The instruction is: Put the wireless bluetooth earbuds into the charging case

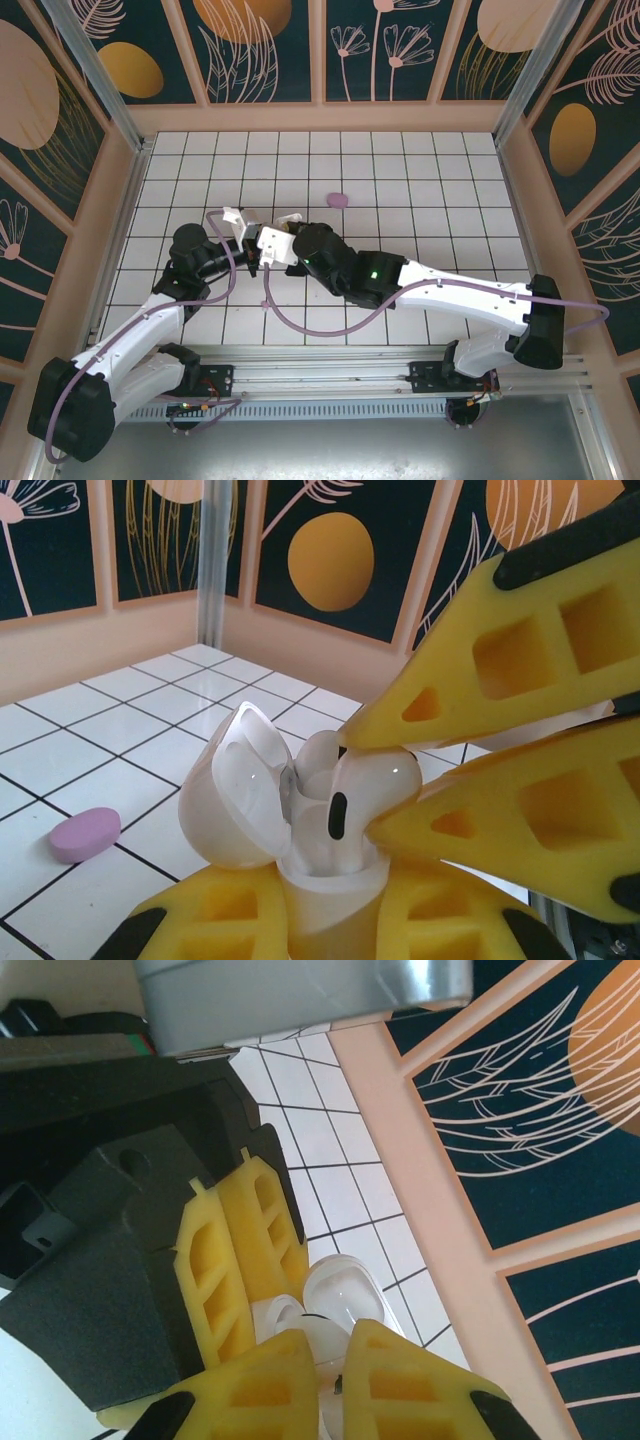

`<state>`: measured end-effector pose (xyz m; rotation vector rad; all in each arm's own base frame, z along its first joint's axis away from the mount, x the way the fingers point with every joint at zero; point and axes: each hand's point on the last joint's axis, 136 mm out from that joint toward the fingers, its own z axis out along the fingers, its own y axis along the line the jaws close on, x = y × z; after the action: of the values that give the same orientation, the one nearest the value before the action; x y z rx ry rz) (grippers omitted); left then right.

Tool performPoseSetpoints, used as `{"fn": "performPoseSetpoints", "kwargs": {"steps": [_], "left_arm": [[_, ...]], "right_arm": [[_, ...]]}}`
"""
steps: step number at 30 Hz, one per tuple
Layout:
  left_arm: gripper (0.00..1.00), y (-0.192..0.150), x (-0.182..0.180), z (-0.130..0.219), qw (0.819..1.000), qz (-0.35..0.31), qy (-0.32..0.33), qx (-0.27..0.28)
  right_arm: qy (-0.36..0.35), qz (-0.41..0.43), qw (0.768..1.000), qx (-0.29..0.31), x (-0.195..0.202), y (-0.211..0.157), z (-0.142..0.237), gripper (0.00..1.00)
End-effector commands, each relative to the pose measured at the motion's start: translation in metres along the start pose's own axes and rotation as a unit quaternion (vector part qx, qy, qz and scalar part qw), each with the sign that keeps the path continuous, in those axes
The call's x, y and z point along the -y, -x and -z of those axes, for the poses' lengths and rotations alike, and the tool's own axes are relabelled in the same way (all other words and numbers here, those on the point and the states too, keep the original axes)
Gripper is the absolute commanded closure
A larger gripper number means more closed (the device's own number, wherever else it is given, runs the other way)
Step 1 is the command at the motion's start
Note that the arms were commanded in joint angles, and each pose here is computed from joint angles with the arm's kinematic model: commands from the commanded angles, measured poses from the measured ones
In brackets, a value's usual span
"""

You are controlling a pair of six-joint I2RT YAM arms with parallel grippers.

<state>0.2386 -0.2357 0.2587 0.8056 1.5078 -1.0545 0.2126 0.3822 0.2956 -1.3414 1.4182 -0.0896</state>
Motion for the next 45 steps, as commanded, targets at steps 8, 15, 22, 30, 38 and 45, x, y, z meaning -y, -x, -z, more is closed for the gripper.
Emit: {"fn": "performPoseSetpoints", "kwargs": {"steps": [8,15,22,30,38,45], "left_arm": [[1.0,0.021,0.004,0.003,0.999,-0.031,0.002,0.035],[1.0,0.023,0.004,0.003,0.999,-0.029,-0.001,0.039],[1.0,0.023,0.004,0.002,0.999,-0.028,-0.001,0.039],[1.0,0.022,0.003,0.002,0.999,-0.028,0.001,0.038],[1.0,0.02,0.001,0.001,0.999,-0.02,0.003,0.036],[1.0,0.019,-0.002,0.0,0.999,-0.019,0.01,0.035]], "right_arm": [[0.087,0.061,0.994,-0.003,-0.056,-0.011,0.002,0.88],[0.105,0.063,0.993,0.0,-0.065,-0.014,0.001,0.82],[0.132,0.042,0.99,-0.007,-0.069,-0.018,-0.001,0.73],[0.156,0.028,0.987,-0.006,-0.072,-0.016,0.002,0.7],[0.174,0.01,0.985,-0.007,-0.073,-0.015,0.003,0.69],[0.206,-0.037,0.978,-0.004,-0.068,-0.01,0.002,0.66]]}}
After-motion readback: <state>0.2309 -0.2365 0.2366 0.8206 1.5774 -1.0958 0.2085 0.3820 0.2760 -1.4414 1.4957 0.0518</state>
